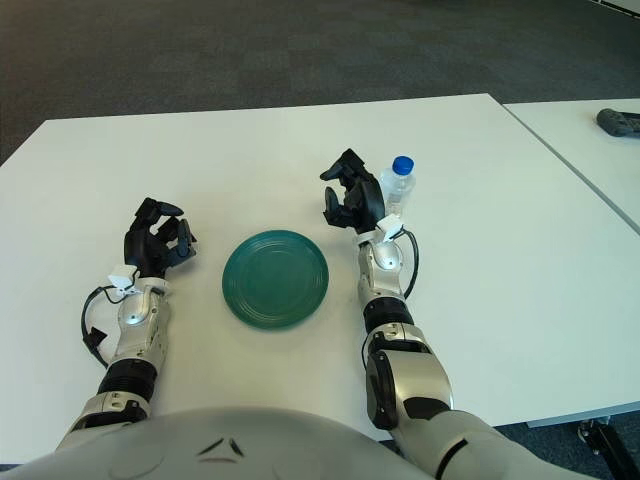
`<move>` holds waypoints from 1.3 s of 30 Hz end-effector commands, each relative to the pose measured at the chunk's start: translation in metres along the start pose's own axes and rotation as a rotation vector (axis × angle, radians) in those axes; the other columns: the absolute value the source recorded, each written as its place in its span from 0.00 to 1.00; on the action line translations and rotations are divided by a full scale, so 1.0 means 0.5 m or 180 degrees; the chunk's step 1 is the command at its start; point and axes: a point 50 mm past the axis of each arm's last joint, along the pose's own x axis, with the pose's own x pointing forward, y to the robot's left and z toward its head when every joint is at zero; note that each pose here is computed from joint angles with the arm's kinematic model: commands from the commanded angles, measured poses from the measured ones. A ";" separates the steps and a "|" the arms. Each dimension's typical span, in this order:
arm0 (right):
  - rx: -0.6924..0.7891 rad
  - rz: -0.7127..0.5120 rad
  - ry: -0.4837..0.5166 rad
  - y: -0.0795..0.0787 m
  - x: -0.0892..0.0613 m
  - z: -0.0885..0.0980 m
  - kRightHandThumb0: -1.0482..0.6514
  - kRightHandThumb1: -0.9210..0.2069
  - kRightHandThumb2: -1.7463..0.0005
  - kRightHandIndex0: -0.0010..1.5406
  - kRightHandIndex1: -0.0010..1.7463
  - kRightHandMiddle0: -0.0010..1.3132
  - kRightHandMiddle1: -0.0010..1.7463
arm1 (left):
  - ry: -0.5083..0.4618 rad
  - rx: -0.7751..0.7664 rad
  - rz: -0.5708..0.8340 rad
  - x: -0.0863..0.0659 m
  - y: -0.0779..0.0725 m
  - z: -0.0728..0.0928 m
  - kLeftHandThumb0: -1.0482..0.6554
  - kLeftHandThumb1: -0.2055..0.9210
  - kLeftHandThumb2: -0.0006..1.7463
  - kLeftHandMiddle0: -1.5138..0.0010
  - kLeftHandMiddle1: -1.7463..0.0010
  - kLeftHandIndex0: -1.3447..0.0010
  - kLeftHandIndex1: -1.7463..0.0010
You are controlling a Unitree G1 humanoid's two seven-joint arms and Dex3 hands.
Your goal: Put the bottle into the plate.
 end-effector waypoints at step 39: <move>-0.0426 -0.0414 -0.0634 -0.159 0.086 0.188 0.38 0.31 0.43 0.48 0.96 0.32 1.00 | 0.0279 -0.0073 0.0103 -0.023 -0.026 -0.056 0.35 0.53 0.69 0.41 0.00 0.58 0.01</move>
